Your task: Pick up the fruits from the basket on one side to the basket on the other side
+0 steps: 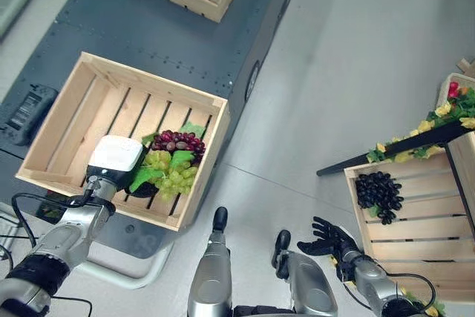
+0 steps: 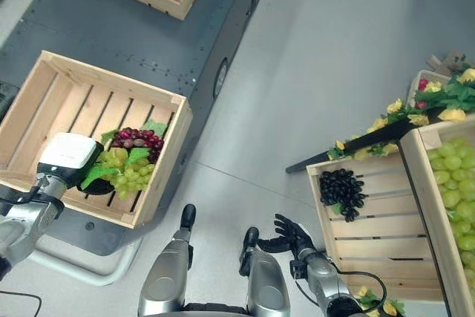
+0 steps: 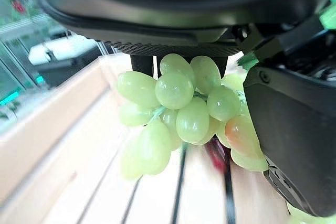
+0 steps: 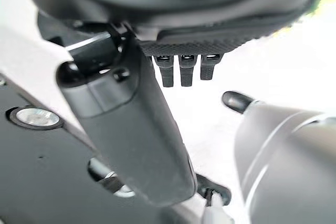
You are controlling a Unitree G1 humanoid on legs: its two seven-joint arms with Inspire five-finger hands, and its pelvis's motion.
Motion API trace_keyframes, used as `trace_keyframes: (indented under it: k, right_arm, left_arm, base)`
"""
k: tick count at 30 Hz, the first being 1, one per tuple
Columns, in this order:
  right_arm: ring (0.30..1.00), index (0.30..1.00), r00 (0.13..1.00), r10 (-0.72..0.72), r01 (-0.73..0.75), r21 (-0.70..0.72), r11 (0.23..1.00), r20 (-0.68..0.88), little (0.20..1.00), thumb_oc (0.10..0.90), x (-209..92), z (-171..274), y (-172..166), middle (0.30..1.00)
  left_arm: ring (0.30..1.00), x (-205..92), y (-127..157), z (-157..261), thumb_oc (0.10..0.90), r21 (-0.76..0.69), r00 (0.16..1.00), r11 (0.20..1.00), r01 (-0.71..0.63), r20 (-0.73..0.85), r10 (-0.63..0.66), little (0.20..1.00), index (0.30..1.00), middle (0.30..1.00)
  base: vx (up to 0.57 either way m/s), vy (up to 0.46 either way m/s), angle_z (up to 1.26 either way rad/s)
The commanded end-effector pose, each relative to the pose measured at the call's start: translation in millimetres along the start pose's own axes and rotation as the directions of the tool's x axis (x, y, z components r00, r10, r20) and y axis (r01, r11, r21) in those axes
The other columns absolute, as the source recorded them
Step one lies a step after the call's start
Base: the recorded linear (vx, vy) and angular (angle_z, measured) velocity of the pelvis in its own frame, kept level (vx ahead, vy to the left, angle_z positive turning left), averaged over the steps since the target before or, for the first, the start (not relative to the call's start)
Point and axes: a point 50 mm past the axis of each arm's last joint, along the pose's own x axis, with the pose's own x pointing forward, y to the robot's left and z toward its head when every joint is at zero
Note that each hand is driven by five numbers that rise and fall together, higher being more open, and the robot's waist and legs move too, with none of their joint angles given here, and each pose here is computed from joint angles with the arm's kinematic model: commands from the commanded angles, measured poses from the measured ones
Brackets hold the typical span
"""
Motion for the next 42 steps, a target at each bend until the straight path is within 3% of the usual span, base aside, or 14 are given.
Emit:
trace_keyframes:
  k: [1,12,19,23,24,29,38,42]
  right_arm:
    - [0.9,0.9,0.997,-0.077,0.078,-0.025,0.997,0.032,0.9,0.8,-16,-9,-25,0.9]
    - [0.9,0.9,0.984,-0.071,0.073,-0.009,0.997,0.163,0.9,0.8,-24,9,-22,0.9]
    - [0.9,0.9,0.926,0.05,-0.037,-0.04,0.998,0.375,0.9,0.8,-35,63,-6,0.9]
    - [0.9,0.9,0.806,0.248,-0.187,-0.166,0.968,0.537,0.9,0.8,-51,114,14,0.9]
    - [0.9,0.9,0.799,0.257,-0.193,-0.172,0.966,0.544,0.9,0.8,-52,119,15,0.9]
    - [0.9,0.9,0.603,0.419,-0.244,-0.343,0.907,0.679,0.9,0.8,-73,185,44,0.9]
    - [0.9,0.9,0.489,0.598,-0.416,-0.432,0.8,0.635,0.9,0.8,-82,220,100,0.9]
    - [0.9,0.9,0.455,0.64,-0.535,-0.385,0.752,0.619,0.9,0.8,-85,225,121,0.9]
  left_arm:
    - [0.3,6,41,-21,0.4,0.058,0.981,0.981,-0.187,-0.034,0.189,0.3,0.3,0.3]
    - [0.3,-7,54,-22,0.4,0.076,0.978,0.975,-0.208,-0.004,0.209,0.3,0.3,0.3]
    - [0.3,-20,56,-21,0.4,0.096,0.976,0.972,-0.216,0.023,0.214,0.3,0.3,0.3]
    - [0.3,-20,59,-15,0.4,0.139,0.968,0.96,-0.243,0.092,0.232,0.3,0.3,0.3]
    - [0.3,-19,60,-15,0.4,0.144,0.967,0.958,-0.246,0.098,0.234,0.3,0.3,0.3]
    - [0.3,4,88,-7,0.4,0.202,0.943,0.926,-0.32,0.165,0.29,0.3,0.3,0.3]
    - [0.3,33,125,9,0.4,0.211,0.913,0.895,-0.394,0.206,0.353,0.3,0.3,0.3]
    - [0.3,40,135,20,0.4,0.207,0.905,0.89,-0.407,0.226,0.361,0.3,0.3,0.3]
  base:
    - [0.03,-0.031,0.08]
    - [0.04,-0.034,0.08]
    - [0.01,-0.02,0.0]
    - [0.0,-0.048,0.0]
    - [-0.01,-0.037,0.0]
    - [-0.03,-0.044,0.01]
    - [0.0,0.0,0.0]
    - [0.0,0.0,0.0]
